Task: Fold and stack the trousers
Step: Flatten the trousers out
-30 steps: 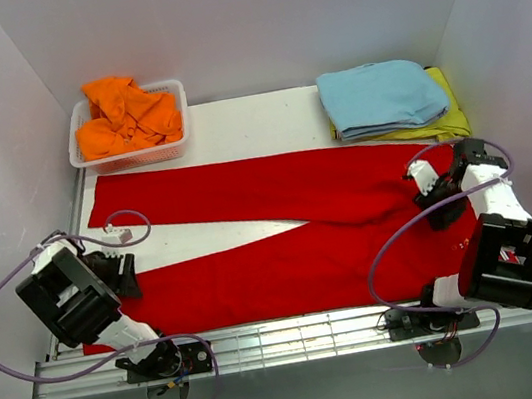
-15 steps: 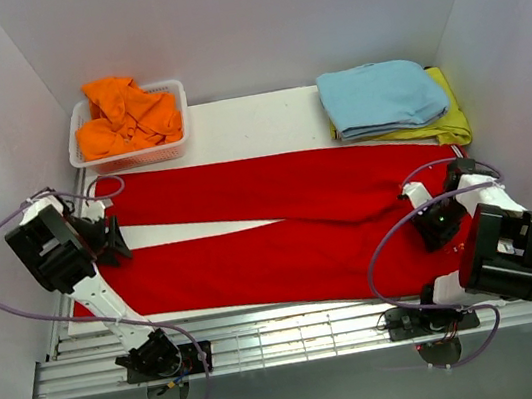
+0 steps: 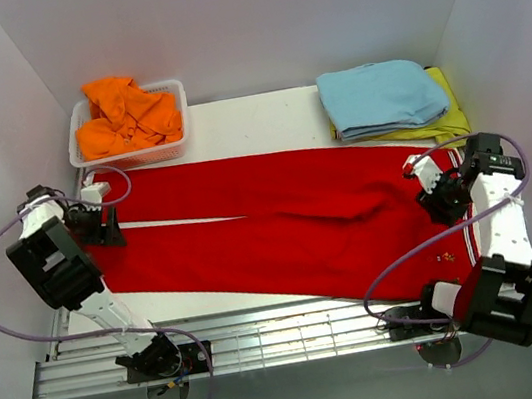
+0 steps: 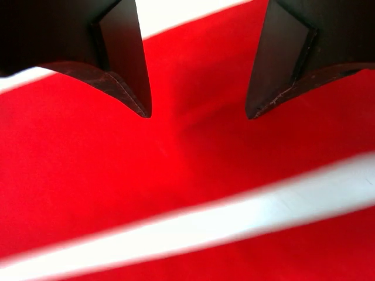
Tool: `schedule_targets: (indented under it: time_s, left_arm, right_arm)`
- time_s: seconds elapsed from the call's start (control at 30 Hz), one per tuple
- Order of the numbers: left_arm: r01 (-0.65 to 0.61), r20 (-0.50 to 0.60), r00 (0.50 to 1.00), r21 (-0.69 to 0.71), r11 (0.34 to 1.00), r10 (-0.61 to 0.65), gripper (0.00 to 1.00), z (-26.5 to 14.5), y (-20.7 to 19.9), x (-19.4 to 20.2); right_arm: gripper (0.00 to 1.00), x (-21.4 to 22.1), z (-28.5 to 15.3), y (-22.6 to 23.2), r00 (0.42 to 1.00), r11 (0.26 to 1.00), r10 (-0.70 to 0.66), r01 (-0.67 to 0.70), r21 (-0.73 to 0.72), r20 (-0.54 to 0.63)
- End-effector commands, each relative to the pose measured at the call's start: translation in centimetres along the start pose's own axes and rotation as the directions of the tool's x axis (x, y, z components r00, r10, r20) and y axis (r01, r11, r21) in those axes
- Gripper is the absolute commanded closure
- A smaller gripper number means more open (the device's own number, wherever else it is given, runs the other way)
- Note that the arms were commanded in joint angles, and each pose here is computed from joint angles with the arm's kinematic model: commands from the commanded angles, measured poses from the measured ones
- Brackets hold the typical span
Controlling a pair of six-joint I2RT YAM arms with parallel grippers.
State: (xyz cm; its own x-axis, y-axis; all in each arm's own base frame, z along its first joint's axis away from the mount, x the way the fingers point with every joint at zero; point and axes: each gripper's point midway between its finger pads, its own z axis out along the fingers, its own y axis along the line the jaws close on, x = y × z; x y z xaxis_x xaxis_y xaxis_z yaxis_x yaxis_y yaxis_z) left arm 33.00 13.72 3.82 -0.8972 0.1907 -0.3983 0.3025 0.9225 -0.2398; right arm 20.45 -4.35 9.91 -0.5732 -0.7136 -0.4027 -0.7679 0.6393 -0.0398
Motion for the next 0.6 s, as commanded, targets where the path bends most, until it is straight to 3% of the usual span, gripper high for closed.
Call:
schedule_targets:
  time_s: [0.0, 0.1, 0.13, 0.3, 0.57]
  left_arm:
    - [-0.235, 0.137, 0.962, -0.025, 0.972, 0.237, 0.23, -5.2, -1.6, -1.5]
    - [-0.298, 0.168, 0.941, -0.004, 0.955, 0.294, 0.22, -7.7, -1.8, -0.5]
    - [-0.289, 0.162, 0.945, 0.012, 0.957, 0.284, 0.22, -7.7, -2.2, -0.3]
    - [-0.285, 0.147, 0.949, 0.015, 0.958, 0.280, 0.22, -8.2, -1.9, 1.3]
    - [-0.223, 0.185, 0.961, 0.079, 0.972, 0.206, 0.22, -7.2, -3.0, 1.3]
  right_arm:
    - [0.54, 0.9, -2.9, 0.9, 0.968, 0.969, -0.248, 0.248, 0.007, -0.043]
    - [0.55, 5.7, -2.2, 2.7, 0.916, 0.933, -0.359, 0.358, -0.036, -0.179]
    - [0.55, 6.1, -1.8, 3.5, 0.904, 0.920, -0.390, 0.388, -0.050, -0.177]
    - [0.50, 11.6, -1.0, 6.6, 0.849, 0.898, -0.439, 0.414, -0.147, -0.295]
    - [0.54, 14.9, 2.8, 3.2, 0.830, 0.910, -0.407, 0.403, -0.095, -0.381]
